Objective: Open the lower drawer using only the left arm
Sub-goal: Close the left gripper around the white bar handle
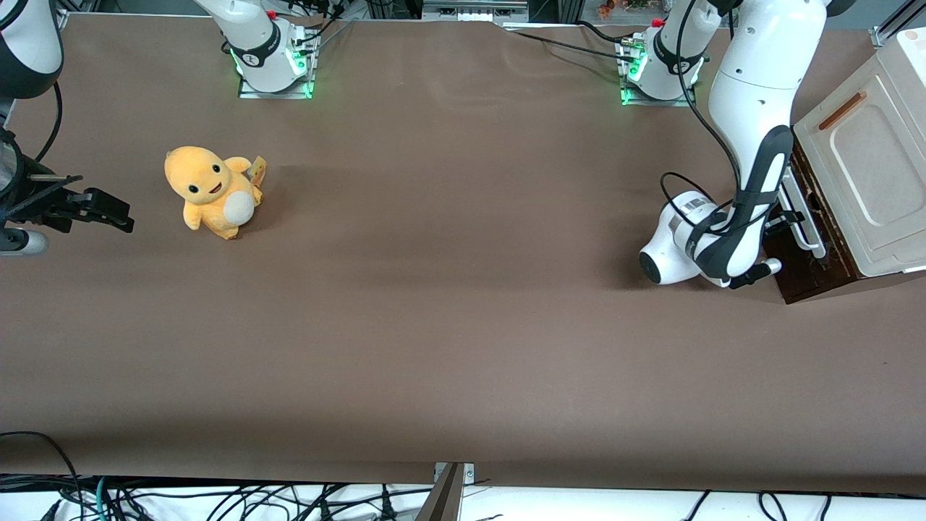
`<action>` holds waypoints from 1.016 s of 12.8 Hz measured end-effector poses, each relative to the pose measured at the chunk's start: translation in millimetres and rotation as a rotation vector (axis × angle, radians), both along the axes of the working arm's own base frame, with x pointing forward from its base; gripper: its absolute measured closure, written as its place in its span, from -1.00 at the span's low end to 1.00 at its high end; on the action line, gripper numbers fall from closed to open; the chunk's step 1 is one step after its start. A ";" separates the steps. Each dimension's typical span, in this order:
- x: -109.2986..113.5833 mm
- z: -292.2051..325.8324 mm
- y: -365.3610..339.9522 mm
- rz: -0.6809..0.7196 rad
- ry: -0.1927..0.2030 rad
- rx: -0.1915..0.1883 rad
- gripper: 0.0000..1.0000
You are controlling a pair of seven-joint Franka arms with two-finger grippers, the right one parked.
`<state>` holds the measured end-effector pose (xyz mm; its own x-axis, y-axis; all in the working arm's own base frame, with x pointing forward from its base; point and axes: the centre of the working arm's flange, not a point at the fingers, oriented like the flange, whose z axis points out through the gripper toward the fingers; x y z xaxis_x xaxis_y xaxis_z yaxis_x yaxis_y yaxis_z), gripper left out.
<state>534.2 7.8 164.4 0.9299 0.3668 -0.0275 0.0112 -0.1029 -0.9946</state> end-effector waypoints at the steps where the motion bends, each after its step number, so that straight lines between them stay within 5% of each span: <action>1: 0.2 0.1 -1.4 -0.001 -0.001 -0.001 0.64; 13: 1.3 3.7 -22.7 0.003 -0.008 -0.016 0.64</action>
<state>535.5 -14.9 168.0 0.9289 0.3696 -0.0256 0.0200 -0.1189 -0.9927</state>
